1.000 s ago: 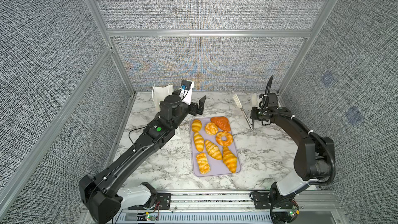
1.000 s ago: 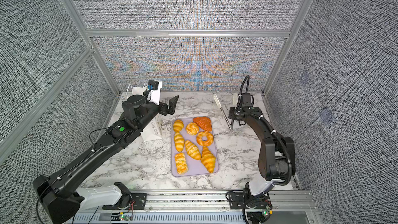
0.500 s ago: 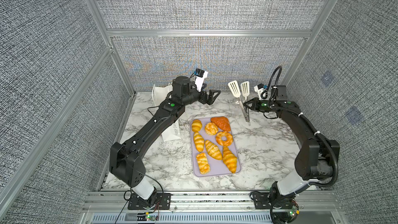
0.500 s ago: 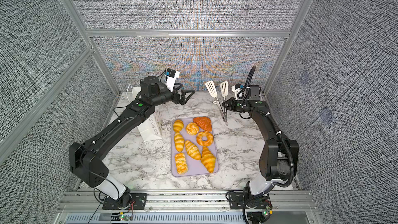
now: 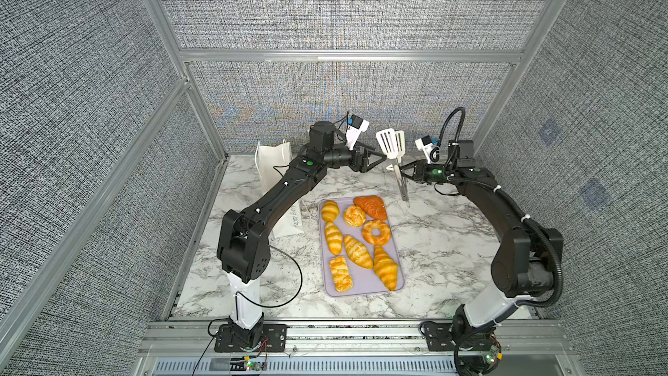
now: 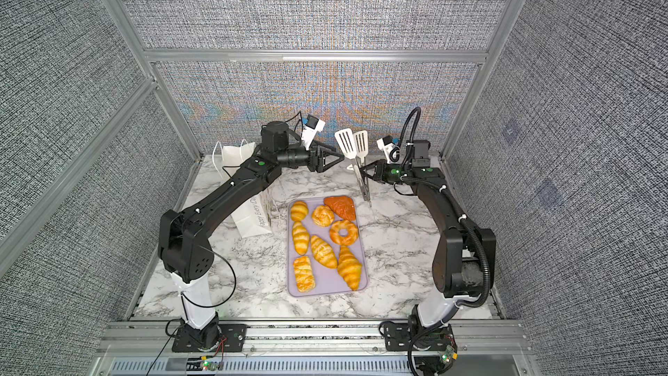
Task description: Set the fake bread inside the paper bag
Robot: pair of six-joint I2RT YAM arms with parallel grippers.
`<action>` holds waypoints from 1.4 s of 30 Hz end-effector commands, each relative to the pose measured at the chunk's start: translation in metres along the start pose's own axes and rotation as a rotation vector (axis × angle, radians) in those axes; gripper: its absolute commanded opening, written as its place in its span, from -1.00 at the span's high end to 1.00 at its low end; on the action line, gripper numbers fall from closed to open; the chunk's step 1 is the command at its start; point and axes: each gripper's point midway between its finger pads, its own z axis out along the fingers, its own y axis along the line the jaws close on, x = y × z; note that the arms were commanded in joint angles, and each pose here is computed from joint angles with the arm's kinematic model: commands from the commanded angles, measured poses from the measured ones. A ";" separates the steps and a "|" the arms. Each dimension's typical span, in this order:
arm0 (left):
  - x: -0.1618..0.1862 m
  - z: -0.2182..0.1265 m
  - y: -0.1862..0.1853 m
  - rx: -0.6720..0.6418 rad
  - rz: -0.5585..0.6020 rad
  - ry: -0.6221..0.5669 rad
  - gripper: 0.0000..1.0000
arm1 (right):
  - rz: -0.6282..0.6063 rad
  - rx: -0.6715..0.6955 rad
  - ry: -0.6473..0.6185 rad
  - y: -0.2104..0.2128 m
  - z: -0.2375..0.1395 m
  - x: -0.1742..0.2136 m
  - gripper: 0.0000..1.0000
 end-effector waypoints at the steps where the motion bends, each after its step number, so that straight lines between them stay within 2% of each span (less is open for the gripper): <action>1: -0.008 0.002 -0.016 0.100 0.014 -0.029 -0.45 | -0.009 -0.076 -0.005 0.015 0.002 -0.007 0.95; 10: -0.001 0.013 -0.018 0.154 0.006 -0.019 -0.27 | 0.014 -0.122 0.030 0.021 0.019 -0.004 0.93; 15: 0.009 0.021 -0.006 0.154 -0.022 0.000 0.01 | 0.016 -0.133 0.042 0.023 0.024 -0.002 0.92; 26: 0.009 0.023 -0.012 0.187 -0.014 -0.004 0.20 | 0.028 -0.136 0.061 0.023 0.024 0.004 0.89; 31: 0.010 0.025 -0.013 0.194 -0.015 -0.007 0.39 | 0.032 -0.140 0.065 0.023 0.024 0.004 0.87; 39: 0.005 0.023 -0.021 0.230 -0.008 -0.028 0.50 | 0.051 -0.146 0.082 0.023 0.024 0.008 0.84; 42: 0.005 0.023 -0.026 0.257 -0.007 -0.040 0.65 | 0.049 -0.147 0.085 0.023 0.024 0.008 0.82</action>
